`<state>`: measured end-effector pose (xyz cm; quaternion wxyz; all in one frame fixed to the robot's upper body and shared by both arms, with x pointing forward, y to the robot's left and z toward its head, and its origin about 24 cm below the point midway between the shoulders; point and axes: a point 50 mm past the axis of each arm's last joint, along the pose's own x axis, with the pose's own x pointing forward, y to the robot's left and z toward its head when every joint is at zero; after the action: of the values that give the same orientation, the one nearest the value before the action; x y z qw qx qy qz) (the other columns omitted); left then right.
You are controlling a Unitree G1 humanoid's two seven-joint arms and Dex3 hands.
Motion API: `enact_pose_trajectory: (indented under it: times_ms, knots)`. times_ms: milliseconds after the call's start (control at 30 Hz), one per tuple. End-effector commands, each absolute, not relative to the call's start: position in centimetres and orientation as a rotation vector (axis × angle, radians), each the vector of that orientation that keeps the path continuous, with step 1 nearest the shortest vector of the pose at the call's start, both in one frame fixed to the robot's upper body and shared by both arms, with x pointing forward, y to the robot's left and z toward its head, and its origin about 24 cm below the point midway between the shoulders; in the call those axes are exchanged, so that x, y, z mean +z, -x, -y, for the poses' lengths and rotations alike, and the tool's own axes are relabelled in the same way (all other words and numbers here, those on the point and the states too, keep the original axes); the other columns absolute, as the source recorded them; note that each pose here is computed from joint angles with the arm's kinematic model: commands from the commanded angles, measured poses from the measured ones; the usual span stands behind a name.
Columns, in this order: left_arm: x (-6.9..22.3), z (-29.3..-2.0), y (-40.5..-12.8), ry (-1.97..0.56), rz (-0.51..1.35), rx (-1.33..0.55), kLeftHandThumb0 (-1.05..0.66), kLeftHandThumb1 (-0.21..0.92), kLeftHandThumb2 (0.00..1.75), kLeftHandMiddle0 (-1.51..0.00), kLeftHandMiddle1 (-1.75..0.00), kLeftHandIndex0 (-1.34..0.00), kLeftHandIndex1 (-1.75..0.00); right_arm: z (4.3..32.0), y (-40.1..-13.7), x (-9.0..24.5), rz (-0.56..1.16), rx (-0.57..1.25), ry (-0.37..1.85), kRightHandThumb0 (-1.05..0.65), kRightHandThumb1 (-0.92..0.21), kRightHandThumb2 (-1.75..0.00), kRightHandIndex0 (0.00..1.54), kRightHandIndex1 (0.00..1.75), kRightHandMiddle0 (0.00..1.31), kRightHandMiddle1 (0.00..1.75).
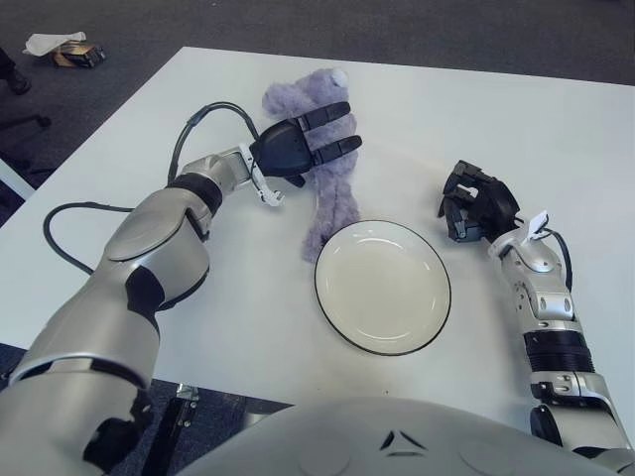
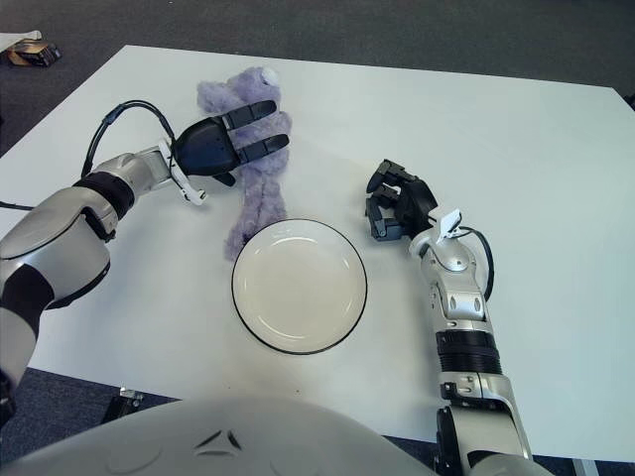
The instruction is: Put the doll into the plate.
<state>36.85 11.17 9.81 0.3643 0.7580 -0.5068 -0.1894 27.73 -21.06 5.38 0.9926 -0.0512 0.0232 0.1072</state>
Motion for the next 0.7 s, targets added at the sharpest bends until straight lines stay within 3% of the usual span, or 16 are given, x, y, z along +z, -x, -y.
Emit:
enact_pose_trajectory:
  times_ms: [0, 233, 367, 433, 500, 667]
  knots:
    - [9.82, -10.70, -37.04, -1.976, 1.287, -0.500, -0.77, 0.71, 0.67, -0.01, -0.01, 0.00, -0.08, 21.39, -25.76, 1.35, -0.253, 0.205, 0.094, -0.01, -0.21, -1.44, 0.58, 1.75, 0.56, 1.74]
    - [9.89, -10.24, -37.12, -1.976, 1.288, -0.491, -0.72, 0.76, 0.71, -0.06, -0.04, 0.00, -0.20, 21.31, -25.70, 1.39, -0.251, 0.206, 0.095, -0.01, -0.21, -1.44, 0.58, 1.75, 0.56, 1.74]
    - [9.99, -9.99, -37.06, -1.961, 1.316, -0.473, -0.65, 0.68, 0.77, -0.14, -0.16, 0.00, -0.39, 21.25, -25.67, 1.43, -0.249, 0.206, 0.097, -0.01, -0.21, -1.44, 0.58, 1.75, 0.56, 1.74]
    - [10.05, -9.93, -37.02, -1.953, 1.334, -0.461, -0.61, 0.62, 0.83, -0.09, -0.43, 0.00, -0.50, 21.23, -25.66, 1.45, -0.248, 0.207, 0.097, -0.01, -0.21, -1.44, 0.58, 1.75, 0.56, 1.74]
    - [10.18, -9.81, -36.92, -1.933, 1.376, -0.426, -0.53, 0.52, 0.94, -0.12, -0.84, 0.00, -0.77, 21.22, -25.64, 1.47, -0.247, 0.209, 0.100, -0.01, -0.21, -1.44, 0.58, 1.75, 0.56, 1.74]
    - [10.33, -9.75, -36.74, -1.902, 1.436, -0.380, -0.40, 0.41, 1.10, -0.17, -1.40, 0.00, -1.11, 21.21, -25.62, 1.51, -0.247, 0.210, 0.109, -0.01, -0.21, -1.44, 0.58, 1.75, 0.56, 1.74]
